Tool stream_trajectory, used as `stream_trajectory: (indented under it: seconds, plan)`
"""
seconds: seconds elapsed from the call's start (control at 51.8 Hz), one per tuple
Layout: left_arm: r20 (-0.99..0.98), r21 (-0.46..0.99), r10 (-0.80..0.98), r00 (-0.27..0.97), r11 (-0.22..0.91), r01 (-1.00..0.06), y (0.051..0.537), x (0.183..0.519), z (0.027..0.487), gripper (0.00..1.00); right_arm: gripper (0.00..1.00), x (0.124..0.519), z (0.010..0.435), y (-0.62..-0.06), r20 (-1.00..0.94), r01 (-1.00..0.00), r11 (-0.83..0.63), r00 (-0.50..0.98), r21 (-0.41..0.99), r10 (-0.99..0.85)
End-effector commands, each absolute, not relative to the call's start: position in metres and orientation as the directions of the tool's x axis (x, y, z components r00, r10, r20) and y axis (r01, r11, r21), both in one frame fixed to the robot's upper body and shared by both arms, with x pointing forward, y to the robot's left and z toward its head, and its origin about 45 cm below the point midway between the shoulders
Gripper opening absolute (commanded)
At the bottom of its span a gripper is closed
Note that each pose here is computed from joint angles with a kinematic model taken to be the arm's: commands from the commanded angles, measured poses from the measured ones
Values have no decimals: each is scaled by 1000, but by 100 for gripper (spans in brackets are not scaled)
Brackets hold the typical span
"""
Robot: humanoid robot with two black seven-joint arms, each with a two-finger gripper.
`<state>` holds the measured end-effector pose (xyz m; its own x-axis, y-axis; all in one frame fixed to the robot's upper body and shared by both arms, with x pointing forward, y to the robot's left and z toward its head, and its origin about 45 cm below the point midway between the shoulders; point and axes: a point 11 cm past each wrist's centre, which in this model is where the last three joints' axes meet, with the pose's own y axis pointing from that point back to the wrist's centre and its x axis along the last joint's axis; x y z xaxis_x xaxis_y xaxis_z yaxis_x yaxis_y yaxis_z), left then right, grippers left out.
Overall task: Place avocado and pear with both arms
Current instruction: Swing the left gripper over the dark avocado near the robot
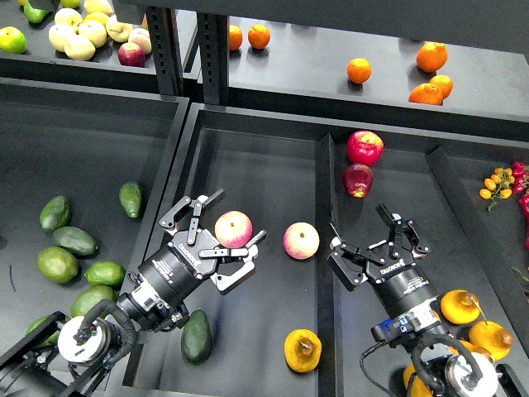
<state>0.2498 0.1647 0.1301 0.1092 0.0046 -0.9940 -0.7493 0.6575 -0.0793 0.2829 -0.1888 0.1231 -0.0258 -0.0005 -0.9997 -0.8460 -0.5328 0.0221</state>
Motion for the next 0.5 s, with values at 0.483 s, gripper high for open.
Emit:
stream_trajectory:
  seconds: [0.483]
  plan:
    - [-628,405,541,559,841,-359,223,297,168,99,100,336,154,-215,-999,-889,-455,-40,46,-22]
